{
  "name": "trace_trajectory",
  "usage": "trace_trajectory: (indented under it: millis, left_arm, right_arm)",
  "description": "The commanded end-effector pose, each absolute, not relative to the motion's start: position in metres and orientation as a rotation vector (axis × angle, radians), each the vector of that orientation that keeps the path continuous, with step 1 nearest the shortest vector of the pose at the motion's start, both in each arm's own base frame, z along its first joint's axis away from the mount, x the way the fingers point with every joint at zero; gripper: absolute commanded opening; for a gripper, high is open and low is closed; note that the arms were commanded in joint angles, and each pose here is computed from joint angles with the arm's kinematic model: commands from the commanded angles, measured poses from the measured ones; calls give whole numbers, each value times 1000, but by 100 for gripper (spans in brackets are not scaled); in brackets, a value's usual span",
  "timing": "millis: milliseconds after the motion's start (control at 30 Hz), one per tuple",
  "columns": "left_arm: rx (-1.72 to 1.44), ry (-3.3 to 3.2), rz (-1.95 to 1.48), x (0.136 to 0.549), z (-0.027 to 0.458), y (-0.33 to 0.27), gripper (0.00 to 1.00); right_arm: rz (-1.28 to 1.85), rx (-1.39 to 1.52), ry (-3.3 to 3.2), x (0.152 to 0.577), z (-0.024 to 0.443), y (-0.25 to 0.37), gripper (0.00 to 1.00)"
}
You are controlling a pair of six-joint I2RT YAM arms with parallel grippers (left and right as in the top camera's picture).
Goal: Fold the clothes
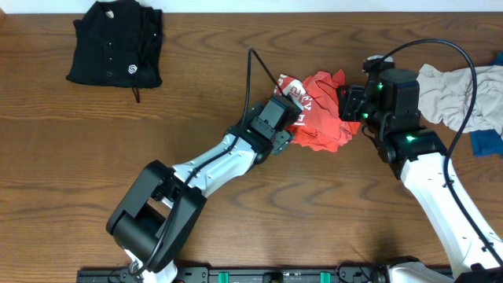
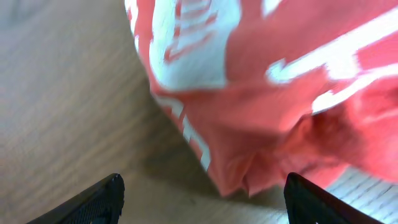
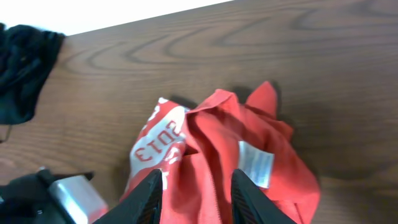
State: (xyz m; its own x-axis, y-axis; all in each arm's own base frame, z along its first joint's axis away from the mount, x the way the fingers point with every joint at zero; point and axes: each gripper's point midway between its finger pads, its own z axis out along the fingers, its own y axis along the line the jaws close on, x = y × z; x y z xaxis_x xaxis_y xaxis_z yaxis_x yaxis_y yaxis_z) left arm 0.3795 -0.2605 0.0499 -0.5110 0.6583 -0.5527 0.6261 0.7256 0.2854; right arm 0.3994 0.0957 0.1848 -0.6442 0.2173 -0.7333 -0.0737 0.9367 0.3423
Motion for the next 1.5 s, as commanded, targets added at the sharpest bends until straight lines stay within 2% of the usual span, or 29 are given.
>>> trace_trajectory:
  millis: [0,200,567,833,1400,1467]
  left_arm:
    - [1057,2210,53,384,50,-271,82]
    - [1062,2180,11,386,53,-280,82]
    - [1134,2221,24,382,18,-279,81]
    - [1114,2189,14,388,24,-284,76]
    - [1093,2112,88,399,51,-280,76]
    - [1085,2100,83,401,53,-282,73]
  right_arm:
    - [510,74,2228,397,190,105,33]
    - [556,51,2231,395,190,111,30]
    - [563,48,2239,393,189,112,29]
    - [561,50,2251,391,187,112,28]
    - [559,53,2266,389,184,112,28]
    - [559,53,2266,389,184,112,28]
